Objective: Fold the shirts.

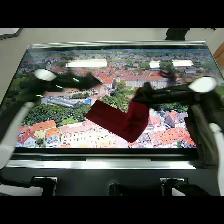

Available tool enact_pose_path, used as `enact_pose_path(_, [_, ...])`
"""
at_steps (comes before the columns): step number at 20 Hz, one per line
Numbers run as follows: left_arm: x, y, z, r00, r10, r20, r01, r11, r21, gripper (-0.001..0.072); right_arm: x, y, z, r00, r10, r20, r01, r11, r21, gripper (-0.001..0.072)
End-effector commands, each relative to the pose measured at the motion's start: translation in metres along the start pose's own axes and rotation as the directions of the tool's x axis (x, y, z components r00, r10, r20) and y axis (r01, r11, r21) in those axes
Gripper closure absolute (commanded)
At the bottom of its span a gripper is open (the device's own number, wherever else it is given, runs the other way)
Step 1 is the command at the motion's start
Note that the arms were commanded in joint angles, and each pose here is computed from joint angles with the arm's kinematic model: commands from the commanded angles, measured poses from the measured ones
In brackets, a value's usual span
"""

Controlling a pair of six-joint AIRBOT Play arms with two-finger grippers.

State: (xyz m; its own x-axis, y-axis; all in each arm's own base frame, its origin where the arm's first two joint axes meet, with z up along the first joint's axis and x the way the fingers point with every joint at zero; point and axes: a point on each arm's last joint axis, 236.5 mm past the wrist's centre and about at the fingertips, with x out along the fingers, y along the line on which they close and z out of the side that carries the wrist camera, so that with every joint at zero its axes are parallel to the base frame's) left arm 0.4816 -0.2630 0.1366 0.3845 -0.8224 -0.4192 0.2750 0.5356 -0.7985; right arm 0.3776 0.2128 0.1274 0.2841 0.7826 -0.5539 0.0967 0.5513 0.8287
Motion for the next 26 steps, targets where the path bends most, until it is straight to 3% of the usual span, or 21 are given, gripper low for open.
enact_pose_path(1, [-0.126, -0.01, 0.069, 0.963, 0.053, 0.266, -0.072, 0.995, 0.064, 0.0677, 0.09, 0.01, 0.012, 0.992, 0.128, -0.003, -0.127, 0.986, 0.104, 0.0673])
enact_pose_path(3, [-0.168, -0.027, 0.079, 0.938, 0.062, 0.342, -0.105, 0.989, 0.108, 0.0676, 0.141, 0.002, 0.011, 0.984, 0.178, -0.007, -0.173, 0.967, 0.187, 0.0668])
enact_pose_path(4, [-0.181, -0.032, 0.08, 0.928, 0.077, 0.365, -0.132, 0.983, 0.128, 0.0676, 0.16, -0.002, 0.012, 0.981, 0.195, 0.006, -0.191, 0.953, 0.235, 0.0579])
enact_pose_path(6, [-0.192, -0.034, 0.077, 0.918, 0.112, 0.38, -0.183, 0.97, 0.159, 0.0676, 0.182, -0.001, 0.012, 0.964, 0.264, 0.008, -0.255, 0.923, 0.287, 0.0182])
enact_pose_path(8, [-0.19, -0.03, 0.073, 0.922, 0.137, 0.362, -0.21, 0.963, 0.17, 0.0676, 0.174, -0.001, 0.012, 0.957, 0.29, -0.015, -0.28, 0.936, 0.214, 0.0094])
enact_pose_path(11, [-0.188, -0.016, 0.066, 0.924, 0.19, 0.332, -0.259, 0.949, 0.178, 0.0676, 0.126, -0.035, 0.03, 0.982, 0.183, -0.046, -0.174, 0.974, 0.148, 0.0095])
enact_pose_path(13, [-0.188, -0.008, 0.062, 0.922, 0.223, 0.316, -0.291, 0.938, 0.187, 0.0676, 0.075, -0.085, 0.038, 0.998, -0.016, -0.06, 0.023, 0.993, 0.119, 0.0094])
enact_pose_path(14, [-0.189, -0.004, 0.061, 0.919, 0.238, 0.314, -0.306, 0.933, 0.19, 0.0676, 0.043, -0.119, 0.035, 0.984, -0.16, -0.081, 0.169, 0.979, 0.117, 0.0095])
enact_pose_path(16, [-0.191, 0.002, 0.061, 0.913, 0.262, 0.313, -0.331, 0.924, 0.193, 0.0676, -0.016, -0.189, 0.012, 0.887, -0.434, -0.158, 0.454, 0.883, 0.118, 0.0091])
enact_pose_path(17, [-0.192, 0.003, 0.061, 0.912, 0.266, 0.311, -0.335, 0.922, 0.193, 0.0675, -0.031, -0.212, -0.008, 0.84, -0.502, -0.207, 0.531, 0.838, 0.126, 0.0091])
enact_pose_path(19, [-0.191, 0.003, 0.06, 0.914, 0.266, 0.307, -0.334, 0.922, 0.195, 0.0676, -0.017, -0.229, -0.048, 0.843, -0.468, -0.263, 0.523, 0.829, 0.199, 0.0076])
enact_pose_path(22, [-0.187, -0.001, 0.057, 0.918, 0.26, 0.298, -0.327, 0.923, 0.202, 0.0675, 0.043, -0.213, -0.062, 0.936, -0.298, -0.19, 0.343, 0.892, 0.293, 0.0059])
enact_pose_path(25, [-0.183, -0.006, 0.052, 0.927, 0.249, 0.281, -0.313, 0.926, 0.211, 0.0675, 0.081, -0.219, -0.064, 0.931, -0.33, -0.153, 0.362, 0.884, 0.296, 0.0066])
enact_pose_path(26, [-0.182, -0.008, 0.05, 0.932, 0.242, 0.27, -0.302, 0.93, 0.211, 0.0675, 0.091, -0.214, -0.059, 0.943, -0.31, -0.123, 0.333, 0.887, 0.32, 0.0165])
